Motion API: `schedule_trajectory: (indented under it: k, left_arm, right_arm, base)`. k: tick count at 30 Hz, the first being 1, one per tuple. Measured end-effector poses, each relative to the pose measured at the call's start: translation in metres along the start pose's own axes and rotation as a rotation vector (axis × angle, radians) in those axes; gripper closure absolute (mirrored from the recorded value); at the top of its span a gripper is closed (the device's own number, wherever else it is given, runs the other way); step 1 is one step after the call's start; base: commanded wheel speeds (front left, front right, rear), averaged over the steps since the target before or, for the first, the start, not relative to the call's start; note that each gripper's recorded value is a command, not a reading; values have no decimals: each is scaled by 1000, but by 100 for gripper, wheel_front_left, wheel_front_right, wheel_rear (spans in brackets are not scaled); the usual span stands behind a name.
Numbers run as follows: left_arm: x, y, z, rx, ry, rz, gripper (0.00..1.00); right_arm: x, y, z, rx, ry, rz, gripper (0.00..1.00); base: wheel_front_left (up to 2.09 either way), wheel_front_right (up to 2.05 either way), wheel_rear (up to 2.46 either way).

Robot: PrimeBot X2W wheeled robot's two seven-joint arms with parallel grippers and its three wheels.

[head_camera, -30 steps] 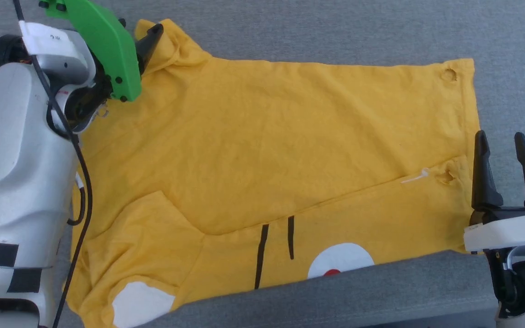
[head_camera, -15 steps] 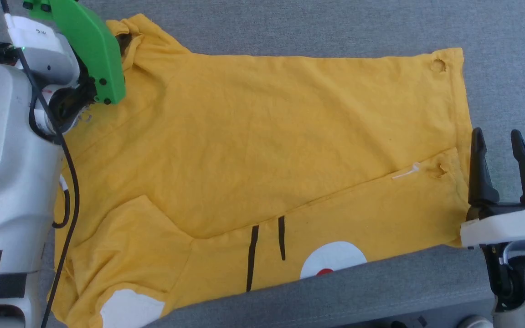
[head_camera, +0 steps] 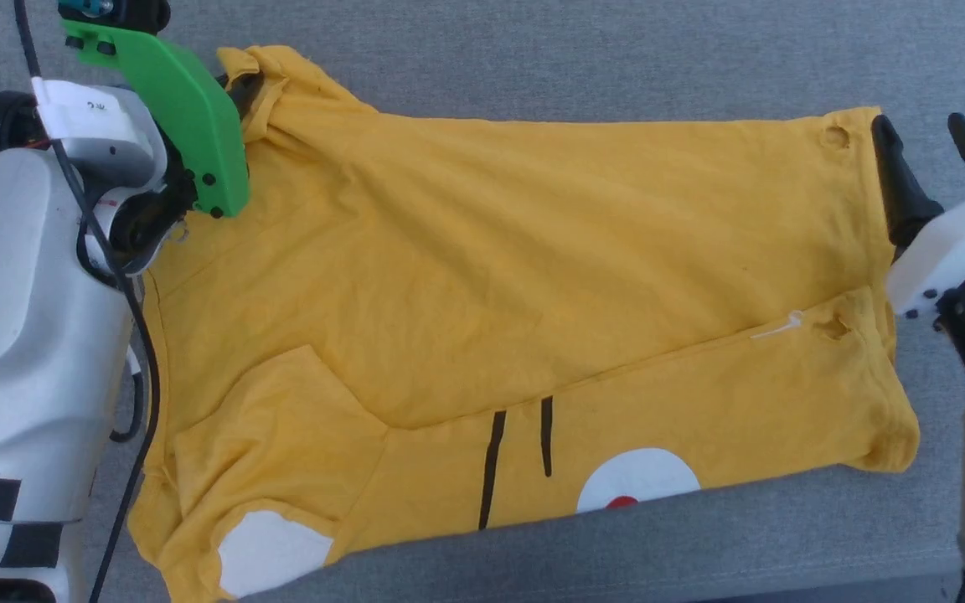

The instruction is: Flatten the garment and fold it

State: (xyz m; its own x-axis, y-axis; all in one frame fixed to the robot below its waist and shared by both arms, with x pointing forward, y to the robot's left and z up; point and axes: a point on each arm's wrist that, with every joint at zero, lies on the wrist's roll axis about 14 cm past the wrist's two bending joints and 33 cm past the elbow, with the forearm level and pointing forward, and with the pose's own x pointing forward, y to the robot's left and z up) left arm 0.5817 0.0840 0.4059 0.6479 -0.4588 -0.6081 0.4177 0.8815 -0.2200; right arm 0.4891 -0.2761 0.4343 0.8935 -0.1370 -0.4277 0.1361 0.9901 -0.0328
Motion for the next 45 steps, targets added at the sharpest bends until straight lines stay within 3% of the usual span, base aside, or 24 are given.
schedule_trajectory:
  k: [10, 18, 19, 20, 21, 31, 45]
  left_arm:
    - [6, -2, -13, -21, 16, -17, 100]
    - [12, 2, -14, -21, 11, -21, 100]
    - [12, 3, -13, -21, 6, -21, 100]
    - [13, 3, -13, -23, 2, -22, 100]
    - [13, 3, -13, -25, 0, -23, 100]
    - [-4, -3, 5, -30, -88, -37, 100]
    - [-82, -33, 30, -20, -329, -86, 100]
  right_arm:
    - [24, -6, -39, -79, 285, 12, 0]
    - [47, -3, -40, -100, 292, 24, 0]
    - [50, -2, -40, -102, 291, 26, 56]
    - [53, -1, -40, -102, 289, 29, 93]
    - [54, 1, -40, -105, 289, 33, 100]
    - [48, 0, -22, -94, 226, 46, 100]
    - [-22, -14, 10, -31, 65, 42, 100]
  base:
    - [0, 0, 0]
    - [0, 0, 0]
    - [0, 0, 0]
    - [0, 0, 0]
    - [0, 0, 0]
    - [0, 0, 0]
    - [0, 0, 0]
